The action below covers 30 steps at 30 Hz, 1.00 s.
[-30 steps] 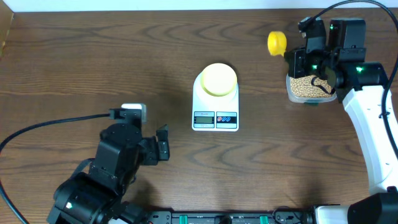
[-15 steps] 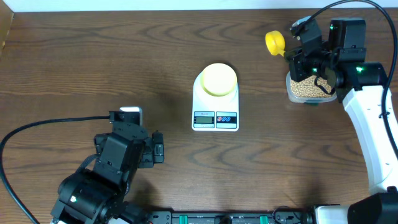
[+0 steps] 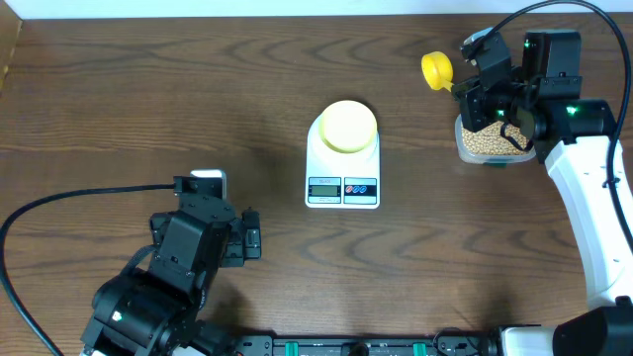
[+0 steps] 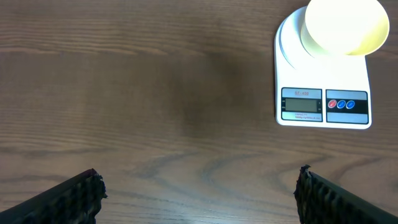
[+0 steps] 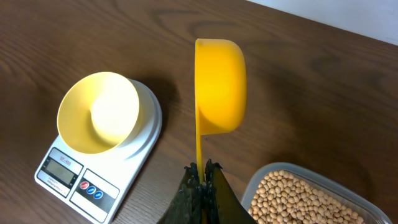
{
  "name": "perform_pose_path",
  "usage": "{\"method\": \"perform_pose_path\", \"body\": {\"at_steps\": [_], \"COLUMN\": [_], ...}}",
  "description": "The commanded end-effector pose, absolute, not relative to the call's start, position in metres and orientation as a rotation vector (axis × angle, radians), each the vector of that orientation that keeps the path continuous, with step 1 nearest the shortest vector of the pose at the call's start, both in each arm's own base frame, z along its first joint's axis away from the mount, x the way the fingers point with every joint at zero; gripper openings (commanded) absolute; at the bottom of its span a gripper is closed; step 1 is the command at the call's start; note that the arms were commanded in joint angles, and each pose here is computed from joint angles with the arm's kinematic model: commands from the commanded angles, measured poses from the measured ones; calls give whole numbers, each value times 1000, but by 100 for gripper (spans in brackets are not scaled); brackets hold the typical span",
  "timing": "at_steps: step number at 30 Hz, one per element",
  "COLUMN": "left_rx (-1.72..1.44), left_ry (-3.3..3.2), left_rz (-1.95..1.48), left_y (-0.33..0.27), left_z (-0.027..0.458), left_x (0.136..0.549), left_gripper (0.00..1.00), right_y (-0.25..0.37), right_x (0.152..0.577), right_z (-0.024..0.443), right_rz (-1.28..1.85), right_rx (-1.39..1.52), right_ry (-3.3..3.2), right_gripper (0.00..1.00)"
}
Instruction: Scoop item into bowl and weigh 50g on scale
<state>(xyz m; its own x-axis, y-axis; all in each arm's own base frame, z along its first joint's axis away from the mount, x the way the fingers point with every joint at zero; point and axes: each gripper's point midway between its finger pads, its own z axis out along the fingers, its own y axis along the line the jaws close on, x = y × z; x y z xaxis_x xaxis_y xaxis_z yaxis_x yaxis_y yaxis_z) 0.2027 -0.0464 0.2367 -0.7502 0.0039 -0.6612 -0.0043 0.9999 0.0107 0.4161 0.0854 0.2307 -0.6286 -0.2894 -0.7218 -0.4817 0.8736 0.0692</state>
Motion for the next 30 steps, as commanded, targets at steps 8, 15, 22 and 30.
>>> {"method": "perform_pose_path", "body": {"at_steps": [8, 15, 22, 30], "left_rx": [-15, -15, -15, -15], "left_ry": [2412, 2412, 2412, 2412], "left_rz": [47, 47, 47, 47], "left_y": [-41, -41, -41, -41], "left_z": [238, 238, 238, 238], "left_x": [204, 204, 204, 204], "left_gripper": [100, 100, 100, 100], "right_y": [87, 87, 87, 87], "right_x": [417, 419, 422, 424], "right_z": [236, 238, 241, 243], "right_rz": [330, 392, 449, 469], "right_rx": [-566, -416, -280, -225], "right_ry": [2267, 2295, 2311, 2309], "right_gripper": [1, 1, 1, 1]}}
